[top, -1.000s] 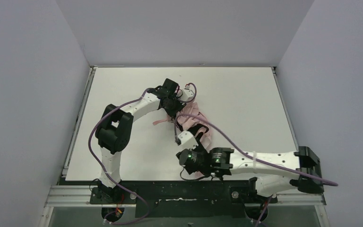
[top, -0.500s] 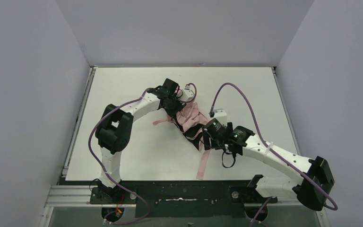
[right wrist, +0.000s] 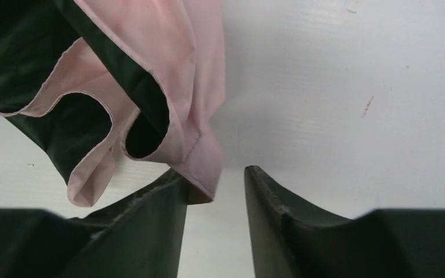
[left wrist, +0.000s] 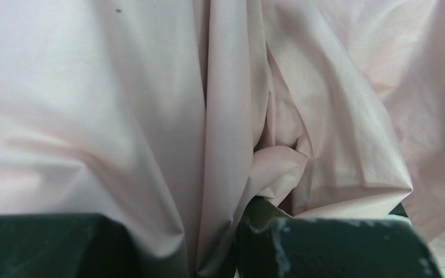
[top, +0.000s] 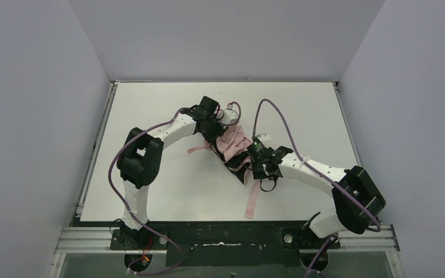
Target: Put away the umbrella
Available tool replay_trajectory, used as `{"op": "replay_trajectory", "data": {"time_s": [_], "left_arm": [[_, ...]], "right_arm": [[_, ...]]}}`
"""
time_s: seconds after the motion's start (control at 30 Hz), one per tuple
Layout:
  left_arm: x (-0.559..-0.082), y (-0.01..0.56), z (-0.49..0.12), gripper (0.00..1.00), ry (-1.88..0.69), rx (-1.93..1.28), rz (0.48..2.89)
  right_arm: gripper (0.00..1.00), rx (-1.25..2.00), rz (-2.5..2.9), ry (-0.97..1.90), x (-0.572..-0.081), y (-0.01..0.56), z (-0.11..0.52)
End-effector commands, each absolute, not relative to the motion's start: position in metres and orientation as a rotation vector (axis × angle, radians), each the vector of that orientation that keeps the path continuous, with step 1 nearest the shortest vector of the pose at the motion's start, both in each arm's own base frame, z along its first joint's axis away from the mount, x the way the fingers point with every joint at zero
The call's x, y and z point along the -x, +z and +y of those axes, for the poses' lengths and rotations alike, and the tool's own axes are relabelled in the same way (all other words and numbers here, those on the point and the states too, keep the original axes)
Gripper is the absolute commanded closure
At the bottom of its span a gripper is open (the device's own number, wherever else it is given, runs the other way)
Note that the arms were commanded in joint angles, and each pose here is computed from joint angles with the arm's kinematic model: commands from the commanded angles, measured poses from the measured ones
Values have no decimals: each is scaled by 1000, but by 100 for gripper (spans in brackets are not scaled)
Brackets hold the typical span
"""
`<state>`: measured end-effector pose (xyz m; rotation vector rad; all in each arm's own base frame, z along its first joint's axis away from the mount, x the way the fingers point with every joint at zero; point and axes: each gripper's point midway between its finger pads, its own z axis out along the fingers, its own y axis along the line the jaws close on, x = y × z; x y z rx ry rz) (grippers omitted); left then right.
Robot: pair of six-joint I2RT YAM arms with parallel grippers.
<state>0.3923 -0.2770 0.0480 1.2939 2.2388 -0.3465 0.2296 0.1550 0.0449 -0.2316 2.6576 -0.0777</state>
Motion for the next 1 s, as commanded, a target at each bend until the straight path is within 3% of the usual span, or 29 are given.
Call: {"op": "replay_trajectory", "data": {"time_s": [0.0, 0.13, 0.33, 0.73, 0.97], "left_arm": [[-385, 50, -279, 100, -375, -1319, 2240], [-385, 50, -277, 100, -367, -1321, 2240], [-386, 50, -278, 100, -366, -1323, 2240], [-387, 50, -275, 100, -344, -1332, 2247], [-394, 52, -269, 100, -283, -1299, 2252]], "right_arm": [[65, 191, 2591, -37, -250, 53, 162], [81, 168, 2603, 47, -246, 48, 164], [88, 196, 2584, 257, -242, 60, 175], [97, 348, 2517, 977, -189, 93, 227], [100, 218, 2577, 1070, -172, 94, 227]]}}
